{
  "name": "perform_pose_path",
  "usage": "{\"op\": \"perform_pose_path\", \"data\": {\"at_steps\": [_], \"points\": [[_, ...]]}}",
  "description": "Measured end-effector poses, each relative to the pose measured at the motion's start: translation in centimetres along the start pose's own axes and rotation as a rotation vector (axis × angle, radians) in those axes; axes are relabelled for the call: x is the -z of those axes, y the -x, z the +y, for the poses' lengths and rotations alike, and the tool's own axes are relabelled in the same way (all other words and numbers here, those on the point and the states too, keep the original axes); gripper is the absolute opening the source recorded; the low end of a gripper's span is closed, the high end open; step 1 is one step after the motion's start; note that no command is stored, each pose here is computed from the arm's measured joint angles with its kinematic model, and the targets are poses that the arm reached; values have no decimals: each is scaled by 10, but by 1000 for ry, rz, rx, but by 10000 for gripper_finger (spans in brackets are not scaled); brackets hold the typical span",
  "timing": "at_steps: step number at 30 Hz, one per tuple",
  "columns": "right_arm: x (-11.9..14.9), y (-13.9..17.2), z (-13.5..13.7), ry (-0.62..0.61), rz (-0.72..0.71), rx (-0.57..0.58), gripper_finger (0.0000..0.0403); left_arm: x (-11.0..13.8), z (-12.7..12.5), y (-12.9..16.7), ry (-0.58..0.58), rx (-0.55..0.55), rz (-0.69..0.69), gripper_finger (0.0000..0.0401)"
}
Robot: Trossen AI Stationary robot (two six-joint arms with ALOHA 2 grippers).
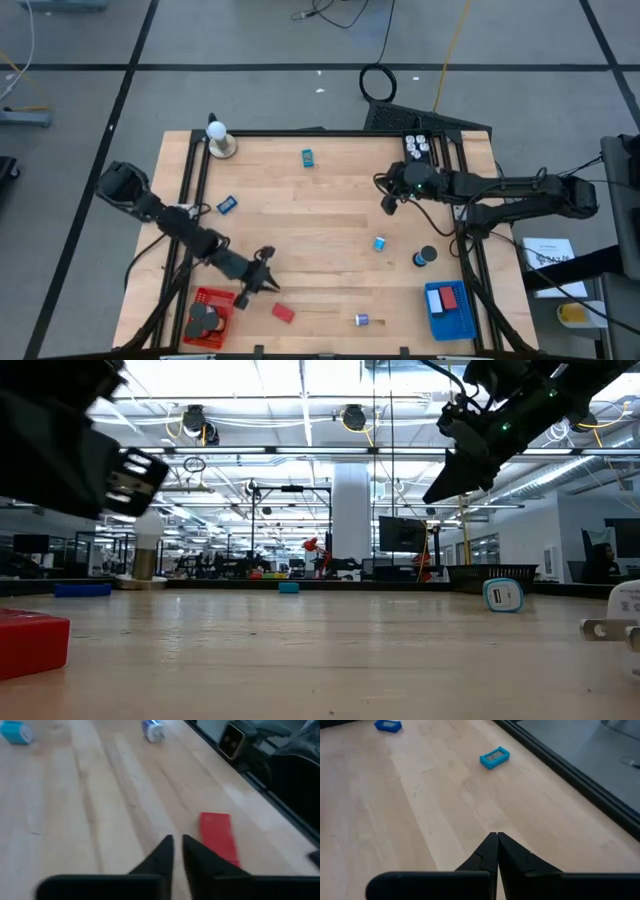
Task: Pick & Place Office items
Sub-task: Put the red digital clock into the blue bin
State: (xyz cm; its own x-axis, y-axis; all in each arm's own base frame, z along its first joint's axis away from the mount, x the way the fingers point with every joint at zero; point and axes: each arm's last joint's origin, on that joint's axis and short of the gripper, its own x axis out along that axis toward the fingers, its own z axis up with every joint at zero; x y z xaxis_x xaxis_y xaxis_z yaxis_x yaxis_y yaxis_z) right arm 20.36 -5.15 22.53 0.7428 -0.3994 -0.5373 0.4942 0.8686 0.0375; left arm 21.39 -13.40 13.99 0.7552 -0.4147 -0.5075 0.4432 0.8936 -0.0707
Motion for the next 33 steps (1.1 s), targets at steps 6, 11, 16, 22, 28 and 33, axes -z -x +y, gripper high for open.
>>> {"op": "perform_pose_path", "data": {"at_steps": [6,11,16,22,28,33], "points": [[0,1,2,8,-14,17,0,-10,-23,-2,32,-9,34,188],[-1,1,3,6,-22,13,0,-10,-35,-15,29,-20,60,306],[-3,1,3,5,-46,7,0,-7,-42,-40,-20,-78,103,365],[-3,1,3,15,-45,7,0,0,-45,-56,13,-48,215,357],[-3,1,3,27,-45,7,0,2,-43,-56,31,-61,237,295],[-3,1,3,27,-45,7,0,4,-40,-56,65,-51,268,240]]}}
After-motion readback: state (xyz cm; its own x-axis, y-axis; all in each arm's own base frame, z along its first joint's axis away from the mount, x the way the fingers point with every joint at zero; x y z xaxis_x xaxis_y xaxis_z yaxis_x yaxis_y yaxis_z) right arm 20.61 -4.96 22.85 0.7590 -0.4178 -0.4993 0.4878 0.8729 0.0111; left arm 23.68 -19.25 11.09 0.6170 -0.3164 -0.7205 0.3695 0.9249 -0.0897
